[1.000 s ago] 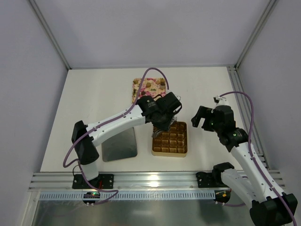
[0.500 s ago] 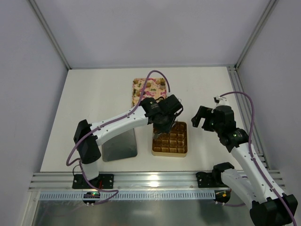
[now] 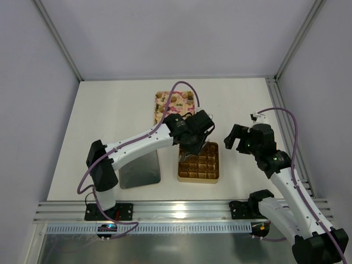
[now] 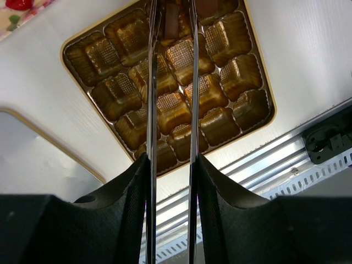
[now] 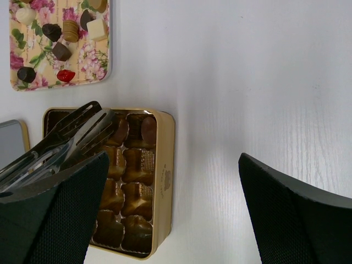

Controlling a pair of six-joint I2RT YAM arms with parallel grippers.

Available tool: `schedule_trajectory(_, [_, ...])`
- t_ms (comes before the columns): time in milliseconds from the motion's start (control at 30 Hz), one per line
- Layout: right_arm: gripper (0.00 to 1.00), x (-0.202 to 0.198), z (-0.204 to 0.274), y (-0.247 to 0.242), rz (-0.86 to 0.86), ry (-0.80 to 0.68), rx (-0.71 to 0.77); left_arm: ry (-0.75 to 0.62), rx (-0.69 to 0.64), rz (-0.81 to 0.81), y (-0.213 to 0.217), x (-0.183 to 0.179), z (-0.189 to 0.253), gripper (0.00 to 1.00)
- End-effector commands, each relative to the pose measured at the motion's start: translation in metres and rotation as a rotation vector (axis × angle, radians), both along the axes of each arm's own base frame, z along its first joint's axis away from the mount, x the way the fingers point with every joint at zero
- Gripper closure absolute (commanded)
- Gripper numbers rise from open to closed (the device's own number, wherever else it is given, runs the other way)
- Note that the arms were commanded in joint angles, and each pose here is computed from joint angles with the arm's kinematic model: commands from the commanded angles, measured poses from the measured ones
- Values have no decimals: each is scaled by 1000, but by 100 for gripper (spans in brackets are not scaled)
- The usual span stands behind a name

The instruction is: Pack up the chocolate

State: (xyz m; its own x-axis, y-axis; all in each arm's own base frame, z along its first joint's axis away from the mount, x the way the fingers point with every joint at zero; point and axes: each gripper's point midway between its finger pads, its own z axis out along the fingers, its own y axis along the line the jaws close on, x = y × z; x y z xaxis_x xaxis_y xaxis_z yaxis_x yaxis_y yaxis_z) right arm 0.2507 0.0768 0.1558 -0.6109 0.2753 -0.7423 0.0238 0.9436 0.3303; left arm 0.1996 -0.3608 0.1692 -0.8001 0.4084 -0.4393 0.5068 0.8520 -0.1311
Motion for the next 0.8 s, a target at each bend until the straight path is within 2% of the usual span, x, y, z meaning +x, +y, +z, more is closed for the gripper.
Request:
schedule_trajectory(0, [0, 1, 9, -2, -14, -28, 2, -105, -109, 22, -8, 13, 49, 62])
schedule_trajectory(167, [0, 2, 7, -1, -10, -23, 0, -160, -98, 114, 17, 49, 72, 64])
schedule_trajectory(467, [0, 5, 10, 1, 2, -27, -2, -171, 11, 251, 70, 129, 56, 62])
schedule_trajectory(600, [0, 5, 9, 0, 0, -24, -5, -160, 18, 259, 72, 148, 48, 61])
schedule_trajectory(767, [0, 5, 8, 1, 2, -22, -4, -123, 39, 250, 69, 156, 31, 59])
